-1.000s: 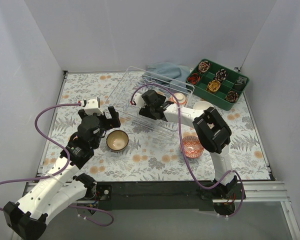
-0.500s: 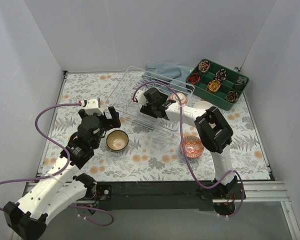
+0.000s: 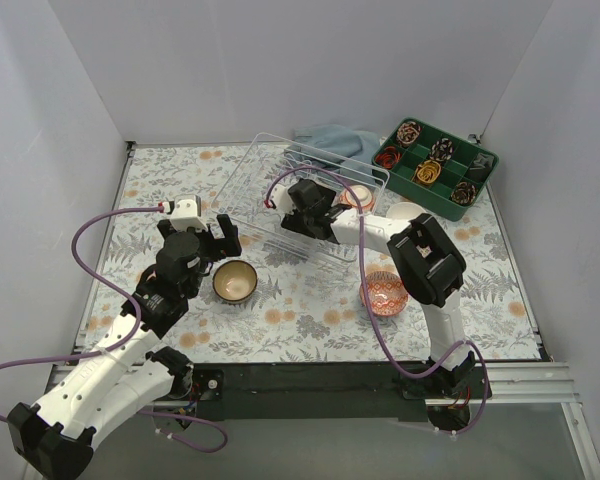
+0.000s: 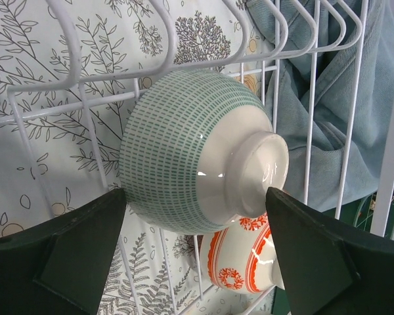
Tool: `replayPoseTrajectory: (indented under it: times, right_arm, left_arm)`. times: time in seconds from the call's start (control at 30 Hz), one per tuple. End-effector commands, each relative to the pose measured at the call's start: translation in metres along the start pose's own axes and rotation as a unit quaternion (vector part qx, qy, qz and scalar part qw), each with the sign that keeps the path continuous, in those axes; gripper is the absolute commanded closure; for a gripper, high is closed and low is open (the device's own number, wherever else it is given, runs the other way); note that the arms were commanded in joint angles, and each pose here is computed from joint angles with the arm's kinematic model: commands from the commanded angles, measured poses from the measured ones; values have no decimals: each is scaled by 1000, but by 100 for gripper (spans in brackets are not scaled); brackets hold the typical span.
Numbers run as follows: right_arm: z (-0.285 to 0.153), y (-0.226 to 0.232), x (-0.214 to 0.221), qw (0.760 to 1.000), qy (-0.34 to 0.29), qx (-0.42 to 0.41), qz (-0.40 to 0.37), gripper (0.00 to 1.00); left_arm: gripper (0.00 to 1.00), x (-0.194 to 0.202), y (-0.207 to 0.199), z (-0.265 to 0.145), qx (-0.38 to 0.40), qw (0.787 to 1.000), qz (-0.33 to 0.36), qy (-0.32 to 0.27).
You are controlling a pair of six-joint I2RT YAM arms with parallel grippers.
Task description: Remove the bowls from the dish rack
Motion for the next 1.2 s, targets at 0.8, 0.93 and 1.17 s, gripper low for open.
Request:
replayPoseTrajectory:
  times: [0.8,0.93,1.17]
  right_arm:
    - [-29,-12,4,996,-1,85,-21,65]
    - [-41,-22,0,996,-21,91,5,71]
    - [-54,-28,-6,993,-59,79,64,77]
  left_arm:
    - [2,-1,2,1,2,1000,2,-2]
    - [2,0,2,1,3,1000,2,-1]
    - [2,-1,1,0,10,1000,-2,-1]
Point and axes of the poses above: each gripper's point midway between its finger pads, its own z axis out along the fingers, its own y axis along the line the jaws close on, x = y × z, the point moved 10 cm from there along -z, back along the fingers, and after that the axes turned 15 degrees about -z, right-handed, at the moved point
